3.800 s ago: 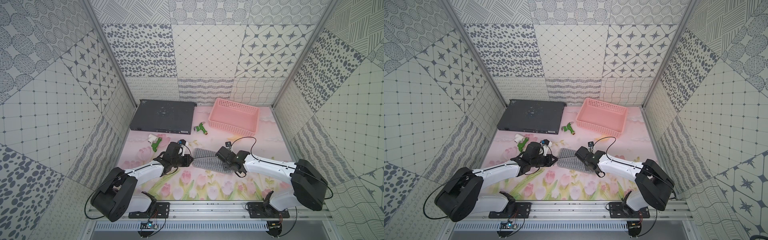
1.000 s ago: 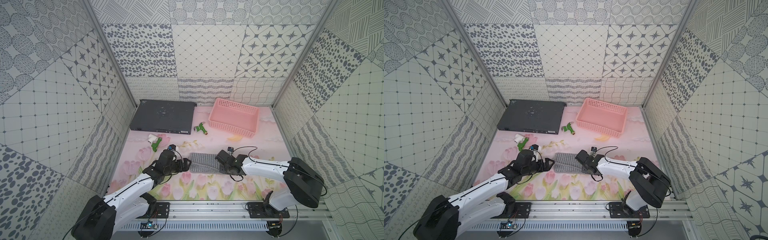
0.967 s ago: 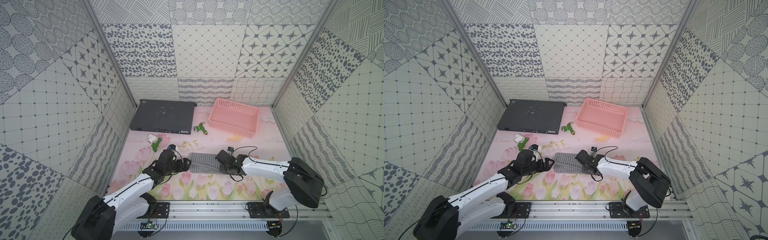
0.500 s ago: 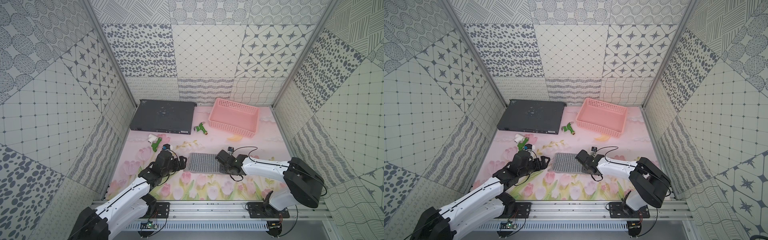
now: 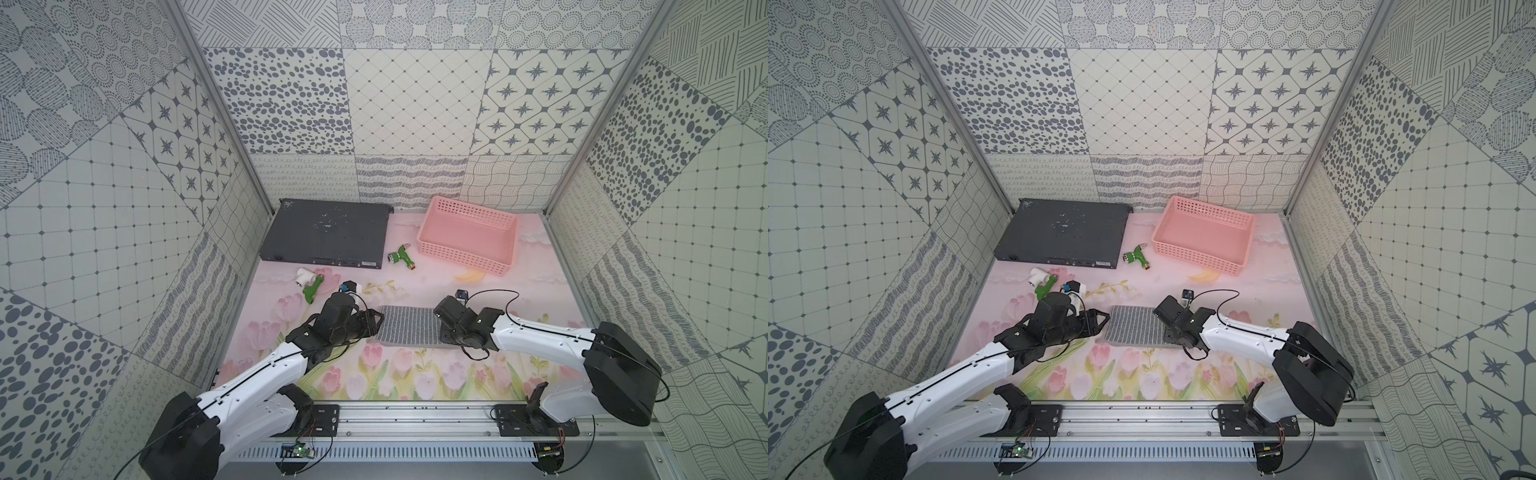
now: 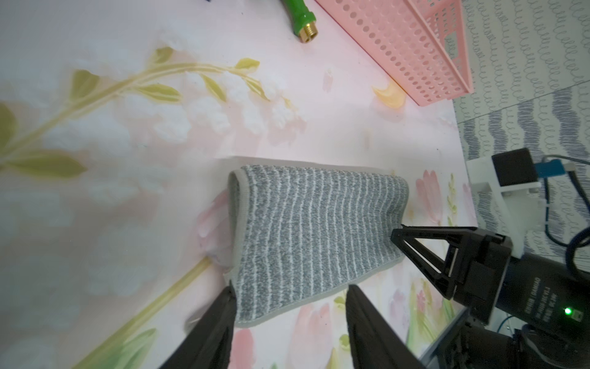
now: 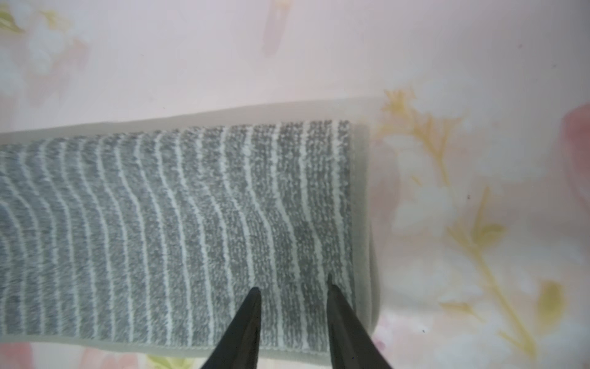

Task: Fold the square dishcloth
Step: Smooth out the cleaning item at the center of the board.

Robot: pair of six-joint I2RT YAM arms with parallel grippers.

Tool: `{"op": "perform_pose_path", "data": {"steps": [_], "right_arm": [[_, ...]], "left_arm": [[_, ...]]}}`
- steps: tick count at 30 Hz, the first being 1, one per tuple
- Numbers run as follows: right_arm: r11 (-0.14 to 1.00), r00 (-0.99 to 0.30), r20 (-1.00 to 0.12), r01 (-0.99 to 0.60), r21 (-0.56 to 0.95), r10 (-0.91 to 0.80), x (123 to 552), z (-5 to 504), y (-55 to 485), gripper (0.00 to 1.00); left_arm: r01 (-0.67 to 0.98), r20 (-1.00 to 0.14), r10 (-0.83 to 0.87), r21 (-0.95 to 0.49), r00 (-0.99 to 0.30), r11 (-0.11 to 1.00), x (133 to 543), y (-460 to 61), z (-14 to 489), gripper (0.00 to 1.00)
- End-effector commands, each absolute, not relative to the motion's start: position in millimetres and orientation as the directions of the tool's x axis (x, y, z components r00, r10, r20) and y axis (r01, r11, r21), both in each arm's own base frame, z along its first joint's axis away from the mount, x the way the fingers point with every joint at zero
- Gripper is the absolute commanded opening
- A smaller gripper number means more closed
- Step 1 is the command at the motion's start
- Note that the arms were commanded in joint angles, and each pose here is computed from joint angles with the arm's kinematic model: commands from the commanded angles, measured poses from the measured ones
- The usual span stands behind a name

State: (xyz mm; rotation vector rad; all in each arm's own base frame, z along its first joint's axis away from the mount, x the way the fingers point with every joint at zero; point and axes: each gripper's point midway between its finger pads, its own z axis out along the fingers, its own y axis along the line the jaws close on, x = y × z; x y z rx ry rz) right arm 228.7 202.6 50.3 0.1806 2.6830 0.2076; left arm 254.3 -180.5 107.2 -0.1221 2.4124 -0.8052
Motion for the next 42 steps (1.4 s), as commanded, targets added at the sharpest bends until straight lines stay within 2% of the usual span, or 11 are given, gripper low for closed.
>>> {"op": "perform_pose_path", "data": {"steps": [1,9,16,28,33,36,39,42], "right_arm": [[0.970,-0.870,-0.462,0.066,0.235,0.171,244,75,214,0.37],[0.970,-0.869,-0.455,0.100,0.222,0.194,270,75,207,0.32],[0.976,-0.882,-0.425,0.150,0.159,0.205,288,52,196,0.24],[0.979,-0.899,-0.388,0.176,0.100,0.201,304,19,177,0.22],[0.979,-0.895,-0.397,0.174,0.109,0.203,309,26,171,0.23],[0.977,-0.885,-0.417,0.171,0.124,0.208,310,37,166,0.27],[0.977,-0.874,-0.439,0.163,0.135,0.207,307,53,162,0.33],[0.977,-0.866,-0.456,0.152,0.149,0.204,302,69,159,0.41]], "left_arm": [[0.210,-0.508,-0.214,-0.651,-0.834,0.729,262,-226,128,0.52],[0.199,-0.503,-0.189,-0.620,-0.844,0.759,286,-242,103,0.44],[0.126,-0.446,-0.195,-0.594,-0.874,0.794,300,-243,59,0.37],[0.034,-0.382,-0.246,-0.595,-0.891,0.803,304,-224,19,0.38],[0.052,-0.388,-0.242,-0.612,-0.889,0.789,303,-225,25,0.45],[0.081,-0.403,-0.243,-0.639,-0.882,0.765,304,-231,40,0.52],[0.115,-0.424,-0.244,-0.662,-0.872,0.741,306,-236,60,0.64],[0.131,-0.441,-0.249,-0.669,-0.862,0.732,306,-236,76,0.85]]}}
